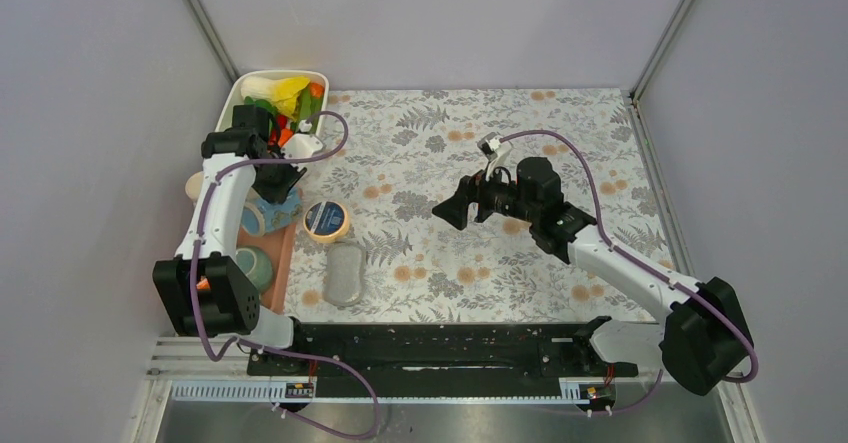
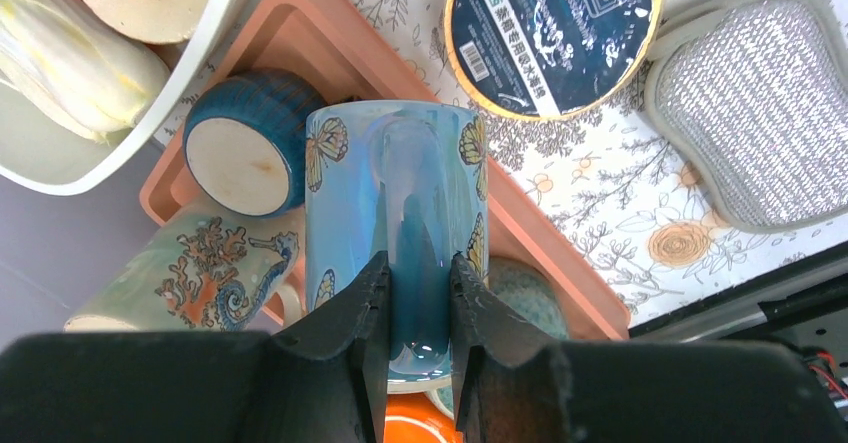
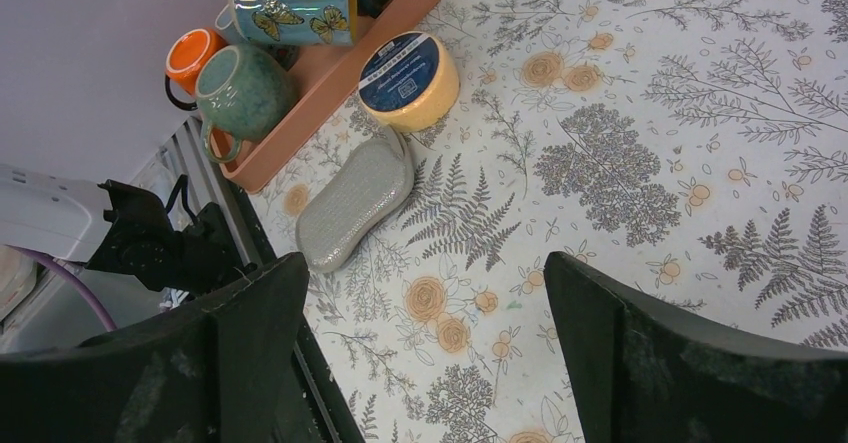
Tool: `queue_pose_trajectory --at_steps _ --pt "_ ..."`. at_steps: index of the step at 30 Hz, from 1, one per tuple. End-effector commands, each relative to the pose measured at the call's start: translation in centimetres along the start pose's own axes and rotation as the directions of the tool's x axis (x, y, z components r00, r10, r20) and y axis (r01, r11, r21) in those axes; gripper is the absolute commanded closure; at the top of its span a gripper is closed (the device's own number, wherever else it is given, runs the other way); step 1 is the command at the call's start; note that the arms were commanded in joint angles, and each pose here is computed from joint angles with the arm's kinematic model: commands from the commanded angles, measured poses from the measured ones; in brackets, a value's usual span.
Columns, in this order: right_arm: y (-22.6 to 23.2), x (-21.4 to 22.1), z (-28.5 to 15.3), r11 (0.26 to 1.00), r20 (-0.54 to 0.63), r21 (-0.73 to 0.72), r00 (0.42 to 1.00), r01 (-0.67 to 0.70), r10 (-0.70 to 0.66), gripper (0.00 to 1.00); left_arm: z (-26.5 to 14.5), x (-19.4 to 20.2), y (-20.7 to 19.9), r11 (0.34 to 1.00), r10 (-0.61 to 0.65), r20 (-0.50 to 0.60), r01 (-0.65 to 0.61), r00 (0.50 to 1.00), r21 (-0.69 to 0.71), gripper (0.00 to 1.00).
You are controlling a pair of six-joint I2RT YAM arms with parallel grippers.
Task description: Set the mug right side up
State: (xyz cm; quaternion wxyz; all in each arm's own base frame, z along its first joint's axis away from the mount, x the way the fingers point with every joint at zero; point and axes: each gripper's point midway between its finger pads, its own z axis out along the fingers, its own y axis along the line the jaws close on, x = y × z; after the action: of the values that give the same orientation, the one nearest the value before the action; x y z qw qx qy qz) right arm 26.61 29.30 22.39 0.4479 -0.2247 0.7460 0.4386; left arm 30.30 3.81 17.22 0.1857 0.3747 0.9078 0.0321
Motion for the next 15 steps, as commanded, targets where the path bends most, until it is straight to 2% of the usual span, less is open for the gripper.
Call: queue_pose_trajectory --at_steps 1,8,15 --pt "1.8 -2.4 0.6 0.998 0.049 -0.055 0.998 0.028 -0.025 0.03 -1.8 -1.6 1.7 0.994 -0.009 0.12 0.022 0.993 -0.109 1.0" --pt "2.3 -1.9 1.3 0.997 0.034 -0.07 0.999 0.031 -0.028 0.03 -2.9 -4.0 0.0 0.997 -0.074 0.246 0.077 0.966 -0.002 1.0" --pt "4.0 -1.6 3.5 0.99 -0.008 -0.138 0.999 0.035 -0.037 0.03 -3.3 -5.5 -1.0 0.995 -0.097 0.289 0.09 0.952 0.039 1.0"
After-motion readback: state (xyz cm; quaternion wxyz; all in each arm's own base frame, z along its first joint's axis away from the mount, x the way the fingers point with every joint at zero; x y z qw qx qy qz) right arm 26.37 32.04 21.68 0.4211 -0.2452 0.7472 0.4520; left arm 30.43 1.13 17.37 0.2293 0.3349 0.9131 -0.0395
